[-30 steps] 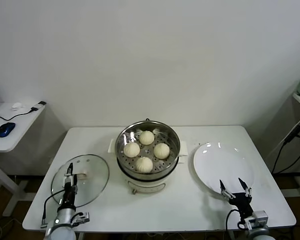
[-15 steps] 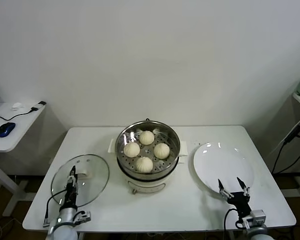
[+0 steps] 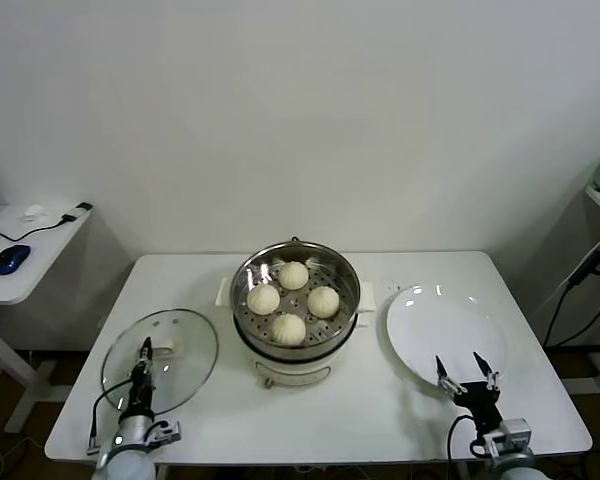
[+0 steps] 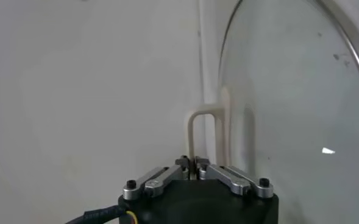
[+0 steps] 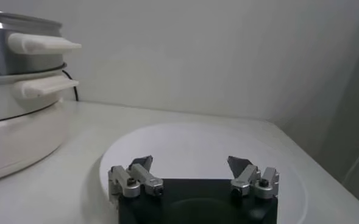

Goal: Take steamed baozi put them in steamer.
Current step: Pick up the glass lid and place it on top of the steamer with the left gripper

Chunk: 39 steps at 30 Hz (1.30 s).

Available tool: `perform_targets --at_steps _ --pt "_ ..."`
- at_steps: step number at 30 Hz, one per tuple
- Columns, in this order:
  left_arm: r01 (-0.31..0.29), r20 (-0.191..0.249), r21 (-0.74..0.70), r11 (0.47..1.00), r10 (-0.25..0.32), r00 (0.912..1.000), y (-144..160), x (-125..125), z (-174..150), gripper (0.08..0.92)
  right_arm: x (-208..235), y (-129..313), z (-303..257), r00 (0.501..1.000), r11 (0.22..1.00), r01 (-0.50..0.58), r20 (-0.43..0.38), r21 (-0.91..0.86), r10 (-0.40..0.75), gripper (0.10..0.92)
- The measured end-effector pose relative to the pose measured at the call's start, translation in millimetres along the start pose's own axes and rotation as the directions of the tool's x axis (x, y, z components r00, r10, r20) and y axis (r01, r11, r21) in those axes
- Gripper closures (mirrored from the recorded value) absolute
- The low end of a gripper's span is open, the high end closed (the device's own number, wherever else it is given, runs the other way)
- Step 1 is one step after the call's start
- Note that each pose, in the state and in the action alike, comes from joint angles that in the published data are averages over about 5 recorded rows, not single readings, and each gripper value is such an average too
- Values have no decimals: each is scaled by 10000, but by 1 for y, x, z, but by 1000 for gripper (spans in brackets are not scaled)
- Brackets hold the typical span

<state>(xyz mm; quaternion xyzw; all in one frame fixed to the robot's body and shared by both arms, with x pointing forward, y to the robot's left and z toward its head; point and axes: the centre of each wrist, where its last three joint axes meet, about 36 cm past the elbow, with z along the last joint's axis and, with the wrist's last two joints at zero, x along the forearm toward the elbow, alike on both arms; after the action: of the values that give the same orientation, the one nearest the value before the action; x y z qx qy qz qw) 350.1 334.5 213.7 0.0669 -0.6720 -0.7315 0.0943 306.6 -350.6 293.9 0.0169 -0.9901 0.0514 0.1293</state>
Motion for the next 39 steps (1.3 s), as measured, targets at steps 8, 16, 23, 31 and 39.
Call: perform_targets --at_steps 8,16,23,31,39 --pt "573 351 476 9972 -590 9976 49 -1 15 857 2 -6 -6 10000 9999 -69 64 149 68 200" --pt "831 429 925 9922 -873 9953 138 -3 19 857 0 -7 -17 9997 9987 -250 47 445 248 200" --pt "837 389 1328 9876 -896 9952 211 -1 -15 857 -1 -5 -24 9997 9972 -254 8 706 254 200" --pt "360 496 1679 9851 -449 9978 248 10 -84 857 -2 -2 -27 9999 9960 -33 118 897 22 200" --pt "157 752 2063 9784 -319 9967 267 22 -156 857 -3 -2 -21 9995 9945 167 231 1038 -192 200"
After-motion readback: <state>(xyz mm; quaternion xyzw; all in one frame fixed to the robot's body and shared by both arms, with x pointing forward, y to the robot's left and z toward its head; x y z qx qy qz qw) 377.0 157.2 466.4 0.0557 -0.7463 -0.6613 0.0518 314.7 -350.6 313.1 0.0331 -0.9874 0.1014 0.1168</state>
